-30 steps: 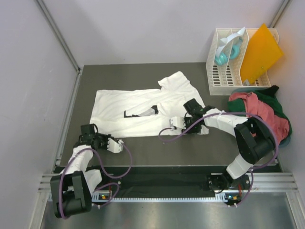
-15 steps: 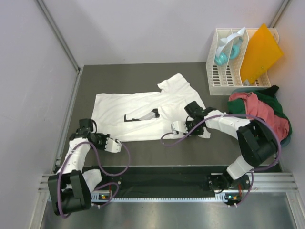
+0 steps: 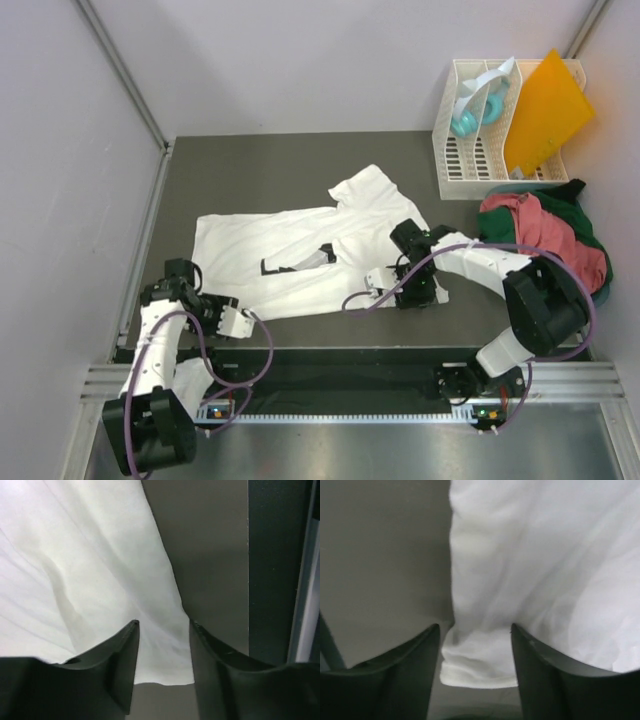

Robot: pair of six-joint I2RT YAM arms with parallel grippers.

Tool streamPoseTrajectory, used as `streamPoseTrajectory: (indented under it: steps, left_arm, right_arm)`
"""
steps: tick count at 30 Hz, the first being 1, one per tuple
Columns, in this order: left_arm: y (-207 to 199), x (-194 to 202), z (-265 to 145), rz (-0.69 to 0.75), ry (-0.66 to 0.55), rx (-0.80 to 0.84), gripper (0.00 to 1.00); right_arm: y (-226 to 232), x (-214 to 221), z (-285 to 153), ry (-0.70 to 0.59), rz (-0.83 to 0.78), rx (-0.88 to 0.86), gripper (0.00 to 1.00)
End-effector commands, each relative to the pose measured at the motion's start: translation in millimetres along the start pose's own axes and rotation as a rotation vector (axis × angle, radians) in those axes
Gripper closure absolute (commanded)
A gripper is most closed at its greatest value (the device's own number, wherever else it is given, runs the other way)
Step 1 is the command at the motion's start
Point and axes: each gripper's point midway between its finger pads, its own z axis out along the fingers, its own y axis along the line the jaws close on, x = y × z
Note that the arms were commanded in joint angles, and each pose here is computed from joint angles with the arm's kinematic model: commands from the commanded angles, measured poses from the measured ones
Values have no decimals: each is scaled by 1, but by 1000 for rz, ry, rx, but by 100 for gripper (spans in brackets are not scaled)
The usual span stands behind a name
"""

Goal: Fold and stack the t-shirts
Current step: Fold the flattened tshirt in 1/3 of the way, then grap the side of the flattened tshirt furthest away from the robot with both arms

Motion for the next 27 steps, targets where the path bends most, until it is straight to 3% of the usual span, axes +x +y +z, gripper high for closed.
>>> streamPoseTrajectory:
  steps: [1, 2, 6, 10, 11, 13, 14, 16, 18, 19, 21, 27]
  left_arm:
    - [9, -7, -19, -8, -13, -15, 40]
    - [10, -11, -23, -17, -26, -13, 32]
    - [25, -21, -49, -44, -47, -35, 21]
    - [74, -26, -85, -98, -55, -227, 19]
    - [106, -19, -95, -104, -44, -348, 16]
    - [137, -14, -100, -281, -95, -444, 11]
    - [166, -4, -110, -297, -90, -543, 11]
    - [188, 10, -103, -445, -107, -522, 15]
    - [220, 28, -100, -582, -117, -515, 18]
    - [229, 35, -98, -620, -113, -505, 23]
    - [253, 50, -91, -706, -114, -472, 27]
    - [296, 86, -69, -786, -78, -464, 31]
  right_arm:
    - [16, -12, -17, -47, -19, -60, 34]
    - [12, -22, -25, -87, -16, -52, 32]
    - [5, -40, -50, -150, 11, -56, 32]
    - [-24, -57, -81, -221, 77, 22, 32]
    - [-44, -64, -96, -246, 90, 84, 32]
    - [-78, -65, -103, -288, 197, 155, 32]
    - [-103, -71, -120, -321, 219, 218, 32]
    - [-139, -64, -116, -338, 350, 239, 32]
    - [-180, -66, -138, -378, 404, 309, 32]
    - [-196, -59, -121, -376, 482, 267, 32]
    - [-236, -63, -145, -433, 503, 328, 32]
    - [-324, -53, -130, -499, 591, 427, 31]
